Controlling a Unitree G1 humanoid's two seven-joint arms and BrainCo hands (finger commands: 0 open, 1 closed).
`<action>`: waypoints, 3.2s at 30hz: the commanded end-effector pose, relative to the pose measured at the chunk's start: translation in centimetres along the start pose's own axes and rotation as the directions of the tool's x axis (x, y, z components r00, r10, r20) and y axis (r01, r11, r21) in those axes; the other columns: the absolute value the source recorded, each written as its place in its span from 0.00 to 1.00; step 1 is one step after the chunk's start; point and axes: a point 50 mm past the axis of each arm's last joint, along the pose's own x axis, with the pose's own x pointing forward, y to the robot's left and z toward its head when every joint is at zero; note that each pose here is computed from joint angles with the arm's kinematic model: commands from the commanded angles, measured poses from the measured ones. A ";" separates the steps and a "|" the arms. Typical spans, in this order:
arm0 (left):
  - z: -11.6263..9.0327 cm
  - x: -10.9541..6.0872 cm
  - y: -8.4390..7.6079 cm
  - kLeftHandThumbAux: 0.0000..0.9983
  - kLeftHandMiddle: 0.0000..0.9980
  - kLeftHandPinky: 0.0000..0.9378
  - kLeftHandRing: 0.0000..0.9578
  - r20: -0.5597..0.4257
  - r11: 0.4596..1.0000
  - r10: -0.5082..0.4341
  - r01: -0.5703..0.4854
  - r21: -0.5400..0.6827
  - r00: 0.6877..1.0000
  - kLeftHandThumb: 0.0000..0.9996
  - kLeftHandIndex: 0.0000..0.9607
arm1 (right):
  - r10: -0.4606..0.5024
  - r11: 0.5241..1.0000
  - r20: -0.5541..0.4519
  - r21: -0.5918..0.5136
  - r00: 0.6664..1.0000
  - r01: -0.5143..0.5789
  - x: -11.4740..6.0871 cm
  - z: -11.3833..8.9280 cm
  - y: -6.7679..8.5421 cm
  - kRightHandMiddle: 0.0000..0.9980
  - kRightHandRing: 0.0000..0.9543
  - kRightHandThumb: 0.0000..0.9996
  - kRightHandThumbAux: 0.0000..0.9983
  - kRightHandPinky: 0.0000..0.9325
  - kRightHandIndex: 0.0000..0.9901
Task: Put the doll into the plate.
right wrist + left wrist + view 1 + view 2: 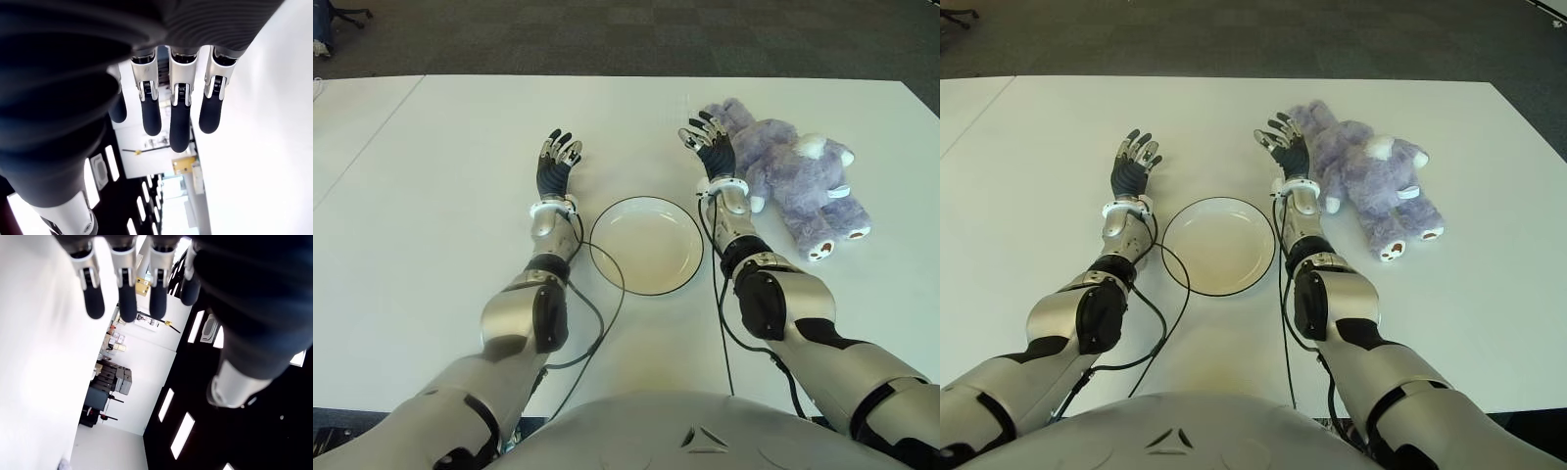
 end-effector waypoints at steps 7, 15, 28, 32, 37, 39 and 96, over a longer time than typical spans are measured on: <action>-8.4 -5.5 2.5 0.74 0.19 0.25 0.20 -0.500 0.990 0.099 -0.134 -0.033 0.860 0.17 0.15 | 0.044 0.998 0.052 -0.052 0.998 -0.042 1.6 2.7 0.4 0.26 0.29 0.29 0.82 0.32 0.16; -8.4 -5.5 2.4 0.74 0.19 0.26 0.21 -0.494 0.992 0.091 -0.120 -0.028 0.865 0.17 0.14 | 0.066 0.991 0.084 -0.120 0.994 -0.056 2.3 4.2 0.3 0.26 0.29 0.33 0.84 0.32 0.18; -8.6 -5.6 2.2 0.73 0.21 0.26 0.22 -0.504 0.989 0.101 -0.142 -0.043 0.858 0.15 0.15 | 0.102 0.991 0.296 -0.114 0.950 -0.071 3.8 10.5 -1.7 0.27 0.28 0.34 0.85 0.29 0.18; -8.6 -5.6 2.2 0.73 0.21 0.26 0.22 -0.507 0.988 0.100 -0.145 -0.050 0.856 0.15 0.16 | 0.111 0.992 0.344 -0.101 0.932 -0.080 3.9 11.8 -1.7 0.27 0.27 0.39 0.87 0.28 0.19; -8.7 -5.6 2.1 0.73 0.21 0.26 0.22 -0.508 0.987 0.098 -0.148 -0.057 0.855 0.16 0.16 | 0.127 0.988 0.381 -0.135 0.916 -0.080 3.9 12.7 -1.7 0.25 0.25 0.40 0.87 0.23 0.18; -8.7 -5.6 2.1 0.73 0.21 0.27 0.23 -0.508 0.987 0.100 -0.148 -0.056 0.856 0.15 0.15 | 0.145 0.980 0.392 -0.181 0.908 -0.079 3.8 13.0 -1.7 0.23 0.23 0.35 0.84 0.23 0.16; -9.3 -6.0 0.2 0.71 0.18 0.26 0.20 -0.495 0.992 0.093 -0.125 -0.031 0.864 0.17 0.13 | 0.425 0.146 0.132 -0.986 0.896 0.076 0.3 20.5 -8.8 0.05 0.01 0.00 0.58 0.01 0.08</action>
